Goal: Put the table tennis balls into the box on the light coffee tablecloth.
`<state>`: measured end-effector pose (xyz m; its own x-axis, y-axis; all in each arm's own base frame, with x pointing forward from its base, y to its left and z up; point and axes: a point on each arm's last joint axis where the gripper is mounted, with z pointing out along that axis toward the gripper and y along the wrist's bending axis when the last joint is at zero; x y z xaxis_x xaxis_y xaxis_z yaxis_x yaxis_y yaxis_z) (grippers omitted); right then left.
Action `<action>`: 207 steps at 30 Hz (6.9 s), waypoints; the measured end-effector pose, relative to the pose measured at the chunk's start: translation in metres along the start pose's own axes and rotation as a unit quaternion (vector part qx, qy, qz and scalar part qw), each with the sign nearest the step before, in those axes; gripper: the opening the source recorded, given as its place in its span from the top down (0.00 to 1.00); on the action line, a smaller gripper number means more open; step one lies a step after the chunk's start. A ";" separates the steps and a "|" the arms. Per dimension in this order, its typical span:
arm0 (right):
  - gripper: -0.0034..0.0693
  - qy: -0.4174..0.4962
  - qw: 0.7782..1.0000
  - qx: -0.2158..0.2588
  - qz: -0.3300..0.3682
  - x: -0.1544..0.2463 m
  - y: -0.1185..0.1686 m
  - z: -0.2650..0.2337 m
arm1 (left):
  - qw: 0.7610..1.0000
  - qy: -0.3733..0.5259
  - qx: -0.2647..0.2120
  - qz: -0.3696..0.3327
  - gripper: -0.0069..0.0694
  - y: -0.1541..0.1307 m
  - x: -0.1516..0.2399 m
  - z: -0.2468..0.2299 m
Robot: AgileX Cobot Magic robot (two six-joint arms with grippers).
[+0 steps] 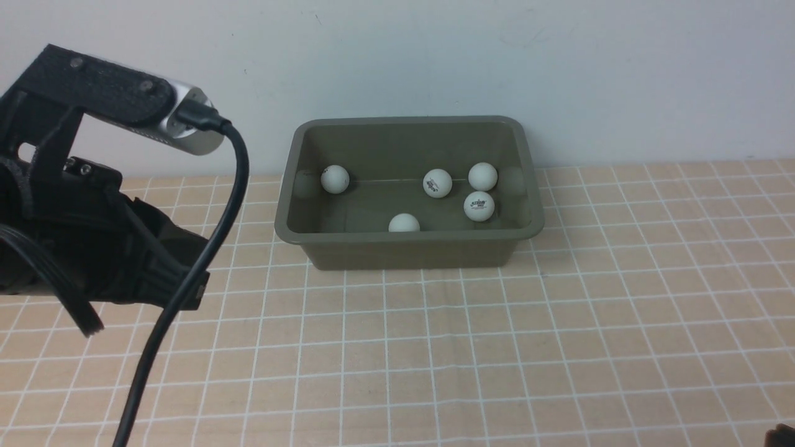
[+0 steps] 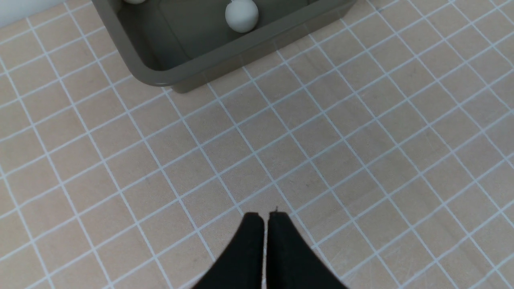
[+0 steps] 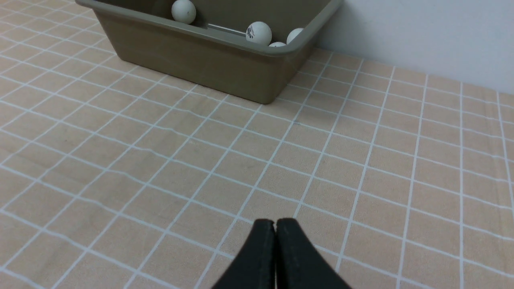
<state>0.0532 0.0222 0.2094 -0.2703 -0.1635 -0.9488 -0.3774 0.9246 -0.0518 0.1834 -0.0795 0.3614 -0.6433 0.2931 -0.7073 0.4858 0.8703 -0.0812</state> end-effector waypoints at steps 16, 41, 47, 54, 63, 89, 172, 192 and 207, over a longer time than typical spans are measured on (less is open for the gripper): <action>0.95 -0.003 1.000 0.001 -0.002 -0.001 0.000 0.000 | 1.000 -0.009 0.018 -0.016 0.96 -0.003 -0.002 0.000; 0.95 -0.005 1.000 0.002 0.002 -0.001 0.000 0.000 | 0.990 -0.103 -0.084 -0.043 0.96 0.017 0.012 -0.063; 0.95 -0.005 1.000 0.002 0.003 -0.001 0.000 0.000 | 0.967 -0.190 -0.164 -0.044 0.96 0.007 0.044 -0.116; 0.95 -0.005 1.000 0.002 0.002 -0.001 0.000 0.000 | 0.943 -0.271 -0.192 -0.030 0.96 -0.017 0.117 -0.121; 0.95 -0.005 1.000 0.002 0.002 -0.001 0.000 0.000 | 0.934 -0.295 -0.197 -0.050 0.96 -0.012 0.157 -0.084; 0.95 -0.005 1.000 0.002 0.002 -0.001 0.000 0.000 | 0.956 -0.174 -0.229 -0.061 0.96 0.021 0.231 0.021; 0.95 -0.045 0.990 0.132 -0.018 0.030 -0.014 0.005 | 0.940 -0.235 -0.229 -0.091 0.96 0.019 0.242 0.026; 0.95 -0.043 0.989 0.130 0.055 0.031 -0.014 0.005 | 0.940 -0.235 -0.228 -0.091 0.96 0.019 0.242 0.026; 0.95 -0.037 0.989 0.134 0.043 0.032 -0.015 0.004 | 0.940 -0.235 -0.228 -0.091 0.96 0.019 0.242 0.026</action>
<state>0.0541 0.0050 0.1786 -0.2213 -0.0628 -0.9732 -0.1048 0.9937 -0.0403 0.0525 -0.0020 0.1704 -0.3061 0.0085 -0.9520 0.0187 0.9998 0.0029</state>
